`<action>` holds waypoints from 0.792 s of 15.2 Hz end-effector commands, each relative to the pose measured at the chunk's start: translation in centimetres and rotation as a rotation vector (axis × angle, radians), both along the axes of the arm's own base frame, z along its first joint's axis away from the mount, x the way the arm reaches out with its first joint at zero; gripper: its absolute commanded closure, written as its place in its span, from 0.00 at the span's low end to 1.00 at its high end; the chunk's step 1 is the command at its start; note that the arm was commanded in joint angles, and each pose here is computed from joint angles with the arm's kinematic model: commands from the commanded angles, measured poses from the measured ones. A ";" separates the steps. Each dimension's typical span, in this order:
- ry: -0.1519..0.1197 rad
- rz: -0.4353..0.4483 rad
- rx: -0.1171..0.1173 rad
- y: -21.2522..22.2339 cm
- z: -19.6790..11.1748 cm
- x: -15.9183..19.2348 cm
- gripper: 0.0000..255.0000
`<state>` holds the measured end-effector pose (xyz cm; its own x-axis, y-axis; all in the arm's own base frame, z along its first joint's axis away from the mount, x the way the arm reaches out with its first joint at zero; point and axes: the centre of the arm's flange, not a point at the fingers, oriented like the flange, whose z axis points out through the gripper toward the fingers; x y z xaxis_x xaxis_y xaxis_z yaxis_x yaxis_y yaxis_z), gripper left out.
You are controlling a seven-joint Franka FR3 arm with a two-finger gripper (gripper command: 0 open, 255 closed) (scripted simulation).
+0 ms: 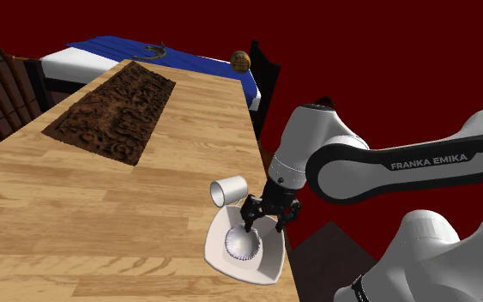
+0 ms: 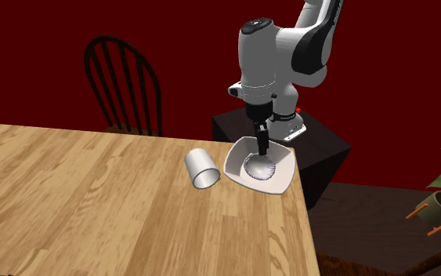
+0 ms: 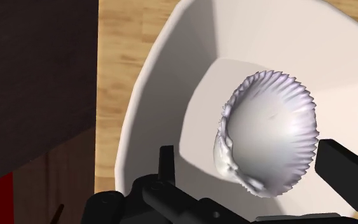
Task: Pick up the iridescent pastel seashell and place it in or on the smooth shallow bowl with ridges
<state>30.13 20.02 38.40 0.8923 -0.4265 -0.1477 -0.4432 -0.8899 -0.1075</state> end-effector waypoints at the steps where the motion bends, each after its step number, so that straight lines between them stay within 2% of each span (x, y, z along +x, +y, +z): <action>1: 0.000 0.000 0.000 -0.2 1.3 0.1 0.00; 4: 0.000 0.000 0.000 -0.8 4.9 0.4 0.00; 12: 0.000 0.000 0.000 -0.8 4.9 0.4 0.00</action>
